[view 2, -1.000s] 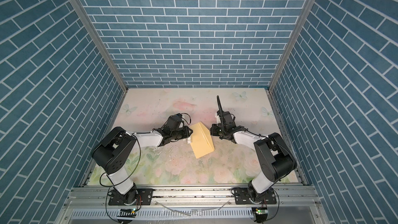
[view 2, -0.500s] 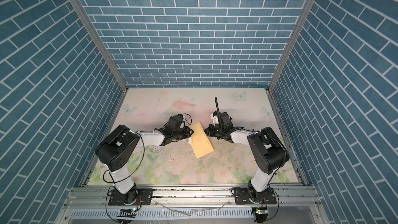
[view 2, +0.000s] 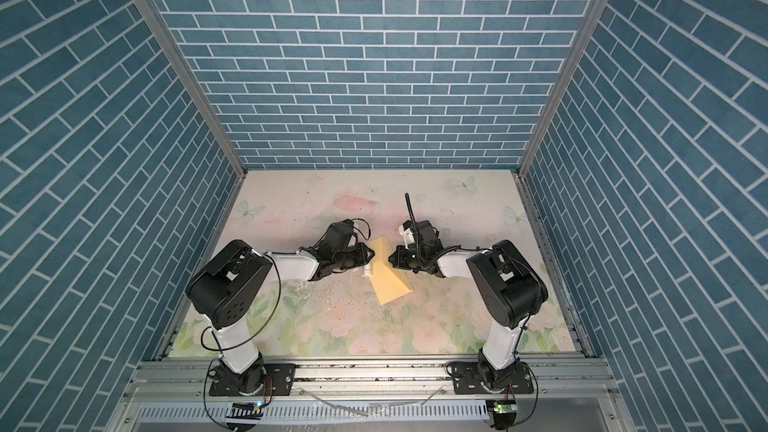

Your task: Place the letter into the envelope and seal it

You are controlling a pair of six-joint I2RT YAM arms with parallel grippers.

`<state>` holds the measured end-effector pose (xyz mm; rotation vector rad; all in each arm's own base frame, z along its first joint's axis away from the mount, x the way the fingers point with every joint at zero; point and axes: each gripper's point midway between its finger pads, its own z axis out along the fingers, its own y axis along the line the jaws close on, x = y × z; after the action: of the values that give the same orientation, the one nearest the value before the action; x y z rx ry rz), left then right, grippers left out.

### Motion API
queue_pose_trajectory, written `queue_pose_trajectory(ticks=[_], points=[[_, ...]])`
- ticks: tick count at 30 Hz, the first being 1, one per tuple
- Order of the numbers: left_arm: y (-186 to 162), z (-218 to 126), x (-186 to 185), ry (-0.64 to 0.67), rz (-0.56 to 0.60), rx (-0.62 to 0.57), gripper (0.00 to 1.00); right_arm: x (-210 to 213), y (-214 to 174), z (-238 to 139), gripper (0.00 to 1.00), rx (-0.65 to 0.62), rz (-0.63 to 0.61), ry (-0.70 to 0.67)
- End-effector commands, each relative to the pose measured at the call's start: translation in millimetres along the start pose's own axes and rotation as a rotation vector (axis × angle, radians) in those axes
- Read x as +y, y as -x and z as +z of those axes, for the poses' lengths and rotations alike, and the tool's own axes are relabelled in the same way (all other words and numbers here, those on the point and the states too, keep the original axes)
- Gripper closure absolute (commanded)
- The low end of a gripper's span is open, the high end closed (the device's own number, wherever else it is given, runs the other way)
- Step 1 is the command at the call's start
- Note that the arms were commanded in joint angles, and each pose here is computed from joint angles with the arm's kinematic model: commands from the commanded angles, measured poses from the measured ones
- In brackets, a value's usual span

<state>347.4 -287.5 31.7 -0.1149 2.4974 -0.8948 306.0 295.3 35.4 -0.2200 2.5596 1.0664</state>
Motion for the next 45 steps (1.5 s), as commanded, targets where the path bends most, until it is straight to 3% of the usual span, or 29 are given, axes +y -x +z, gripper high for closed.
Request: queue_pose_trajectory(ticks=[1, 24, 45], points=[[-6.9, 8.6, 7.3, 0.021, -0.002, 0.022, 1.0, 4.8, 3.7, 6.5, 0.97, 0.003, 0.014, 0.005], [-5.9, 13.6, 7.7, 0.023, -0.002, 0.025, 1.0, -23.9, -33.0, 26.0, 1.0, 0.124, 0.033, -0.127], [-8.4, 18.1, 18.1, 0.069, -0.009, 0.033, 1.0, -43.7, -70.1, -3.2, 1.0, 0.2, 0.007, -0.215]])
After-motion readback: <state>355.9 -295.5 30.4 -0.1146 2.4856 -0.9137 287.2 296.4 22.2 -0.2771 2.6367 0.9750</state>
